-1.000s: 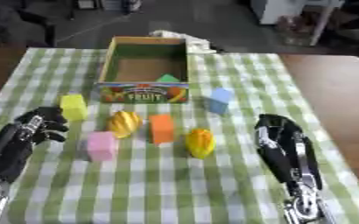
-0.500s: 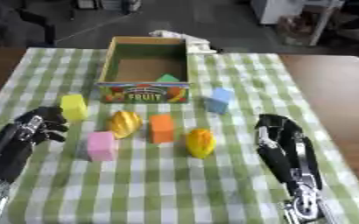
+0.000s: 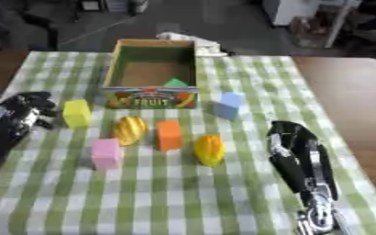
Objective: Pick up objects on the table and place them in the box.
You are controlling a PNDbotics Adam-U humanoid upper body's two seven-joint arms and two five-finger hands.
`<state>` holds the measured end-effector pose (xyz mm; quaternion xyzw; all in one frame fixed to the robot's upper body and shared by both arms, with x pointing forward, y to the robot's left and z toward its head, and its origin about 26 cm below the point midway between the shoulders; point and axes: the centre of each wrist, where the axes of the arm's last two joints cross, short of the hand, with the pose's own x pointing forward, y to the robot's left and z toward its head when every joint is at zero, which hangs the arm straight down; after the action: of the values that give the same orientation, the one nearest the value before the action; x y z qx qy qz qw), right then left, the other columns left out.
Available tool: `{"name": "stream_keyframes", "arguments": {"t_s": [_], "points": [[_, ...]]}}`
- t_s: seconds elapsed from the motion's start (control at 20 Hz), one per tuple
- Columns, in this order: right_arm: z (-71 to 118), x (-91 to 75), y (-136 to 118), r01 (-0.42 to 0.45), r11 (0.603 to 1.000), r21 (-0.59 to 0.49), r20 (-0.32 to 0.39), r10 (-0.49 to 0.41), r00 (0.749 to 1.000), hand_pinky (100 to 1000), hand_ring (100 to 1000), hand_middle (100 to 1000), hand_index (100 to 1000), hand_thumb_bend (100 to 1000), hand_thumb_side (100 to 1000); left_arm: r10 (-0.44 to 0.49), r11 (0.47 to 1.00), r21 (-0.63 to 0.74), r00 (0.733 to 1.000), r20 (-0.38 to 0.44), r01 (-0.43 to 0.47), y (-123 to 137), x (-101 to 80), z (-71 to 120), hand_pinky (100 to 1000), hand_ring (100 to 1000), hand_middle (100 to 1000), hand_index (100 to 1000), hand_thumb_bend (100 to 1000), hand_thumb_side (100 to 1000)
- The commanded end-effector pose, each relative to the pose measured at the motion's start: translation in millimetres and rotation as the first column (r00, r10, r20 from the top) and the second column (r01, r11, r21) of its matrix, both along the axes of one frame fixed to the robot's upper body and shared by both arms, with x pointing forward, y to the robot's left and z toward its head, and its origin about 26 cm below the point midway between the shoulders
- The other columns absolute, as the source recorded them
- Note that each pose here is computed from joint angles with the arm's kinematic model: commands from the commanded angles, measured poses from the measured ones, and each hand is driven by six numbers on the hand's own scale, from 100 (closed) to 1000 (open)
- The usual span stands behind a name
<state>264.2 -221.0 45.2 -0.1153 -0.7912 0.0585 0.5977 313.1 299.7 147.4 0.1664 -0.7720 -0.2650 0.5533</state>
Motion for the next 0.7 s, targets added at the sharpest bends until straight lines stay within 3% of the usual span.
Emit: {"name": "stream_keyframes", "arguments": {"t_s": [0.05,0.25,0.5,0.7], "points": [[6.3,0.8,-2,-0.008,1.000,-0.010,0.023,0.009,1.000,637,591,585,690,100,503,0.007,0.977,0.211,0.999,0.053,-0.018,23,14.9,25.0,689,748,721,839,100,431],[5.9,0.5,-2,-0.016,1.000,-0.015,0.020,0.017,1.000,638,591,585,690,100,504,0.011,0.873,0.487,1.000,0.015,-0.017,46,47.7,41.8,734,769,759,857,127,322],[5.7,0.2,-1,-0.028,0.999,-0.016,0.017,0.028,0.999,638,591,585,690,100,504,0.002,0.635,0.767,0.993,-0.120,0.091,65,85.7,46.9,797,793,800,894,397,300],[5.6,0.1,0,-0.034,0.999,-0.015,0.016,0.035,0.999,638,591,585,690,100,505,-0.013,0.445,0.863,0.966,-0.259,0.238,66,108.2,42.4,815,789,803,902,551,286]]}}
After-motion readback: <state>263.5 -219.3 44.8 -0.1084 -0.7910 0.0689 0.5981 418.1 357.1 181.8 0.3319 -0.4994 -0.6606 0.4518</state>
